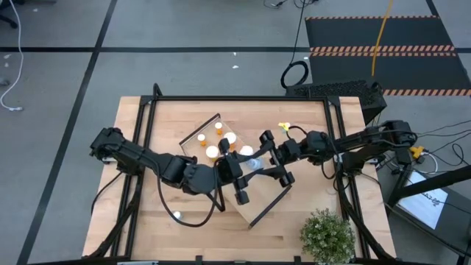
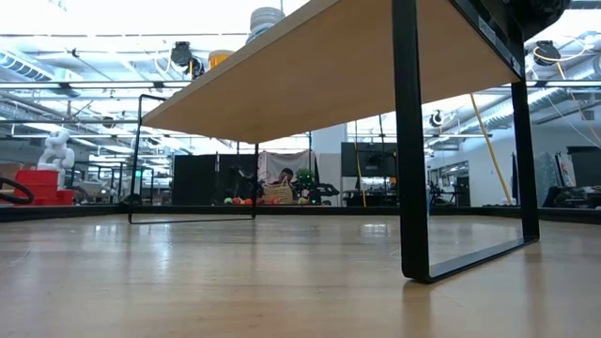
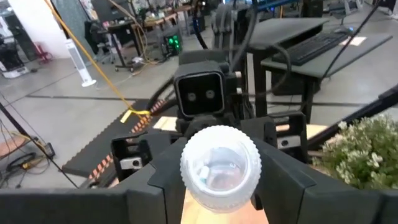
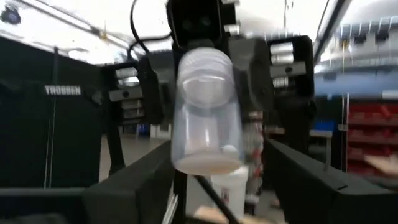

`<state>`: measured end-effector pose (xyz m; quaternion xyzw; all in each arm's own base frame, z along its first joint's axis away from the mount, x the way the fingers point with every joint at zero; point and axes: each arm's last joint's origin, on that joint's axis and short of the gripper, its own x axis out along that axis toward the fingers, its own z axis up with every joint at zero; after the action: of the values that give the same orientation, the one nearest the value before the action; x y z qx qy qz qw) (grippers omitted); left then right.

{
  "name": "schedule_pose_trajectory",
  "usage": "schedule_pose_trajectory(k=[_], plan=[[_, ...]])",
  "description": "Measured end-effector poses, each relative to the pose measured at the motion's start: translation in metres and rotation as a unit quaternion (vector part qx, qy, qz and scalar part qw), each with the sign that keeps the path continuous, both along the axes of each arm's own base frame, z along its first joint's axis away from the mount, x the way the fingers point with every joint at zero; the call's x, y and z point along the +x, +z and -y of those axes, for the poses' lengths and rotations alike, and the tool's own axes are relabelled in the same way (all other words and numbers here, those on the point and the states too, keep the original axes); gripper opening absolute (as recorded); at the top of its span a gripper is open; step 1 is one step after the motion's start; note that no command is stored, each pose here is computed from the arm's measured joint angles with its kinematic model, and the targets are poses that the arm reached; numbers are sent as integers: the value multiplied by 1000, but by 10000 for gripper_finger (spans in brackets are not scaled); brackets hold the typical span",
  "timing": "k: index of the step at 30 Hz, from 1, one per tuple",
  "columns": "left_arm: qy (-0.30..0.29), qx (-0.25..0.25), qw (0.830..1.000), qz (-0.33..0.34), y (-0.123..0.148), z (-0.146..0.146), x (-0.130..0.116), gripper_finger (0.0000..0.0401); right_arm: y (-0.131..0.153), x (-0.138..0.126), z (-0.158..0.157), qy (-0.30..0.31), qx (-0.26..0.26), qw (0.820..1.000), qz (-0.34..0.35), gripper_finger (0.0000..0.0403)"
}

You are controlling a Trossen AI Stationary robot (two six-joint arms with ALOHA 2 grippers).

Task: Pick and place medicine bottles onto shelf by color
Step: Put the transparent pill bottle on the shelf aligned with the transparent pill bottle

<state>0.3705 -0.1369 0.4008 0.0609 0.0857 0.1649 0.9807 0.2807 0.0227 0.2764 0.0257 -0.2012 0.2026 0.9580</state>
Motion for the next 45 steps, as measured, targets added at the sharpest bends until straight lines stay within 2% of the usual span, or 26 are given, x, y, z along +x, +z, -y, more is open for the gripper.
schedule_pose_trajectory(k=[5, 10, 17, 20, 24, 27, 33, 38, 45], plan=[[-3, -26, 1000, -8, -3, 6, -4, 167, -5, -5, -1, 15, -20, 995, -92, 291], [-6, -40, 999, -9, -4, 12, -8, 175, 2, -20, 0, 17, -32, 989, -146, 316], [6, -86, 996, -29, -11, 14, -12, 161, 22, -57, 1, 5, -69, 983, -168, 315], [20, -131, 991, -28, -15, 10, -11, 168, 27, -75, 5, -43, -86, 978, -186, 314], [29, -162, 986, -42, -20, 5, -10, 178, 37, -96, 10, -116, -89, 973, -178, 314], [36, -172, 982, -67, -28, 2, -9, 175, 41, -105, 11, -127, -80, 973, -175, 313], [59, -168, 978, -111, -54, 1, 4, 161, 35, -110, 8, -114, -80, 967, -214, 313], [67, -171, 975, -129, -72, 1, 16, 175, 33, -109, 6, -106, -83, 966, -221, 313], [69, -173, 969, -159, -87, 7, 18, 164, 32, -109, 3, -98, -87, 966, -222, 313]])
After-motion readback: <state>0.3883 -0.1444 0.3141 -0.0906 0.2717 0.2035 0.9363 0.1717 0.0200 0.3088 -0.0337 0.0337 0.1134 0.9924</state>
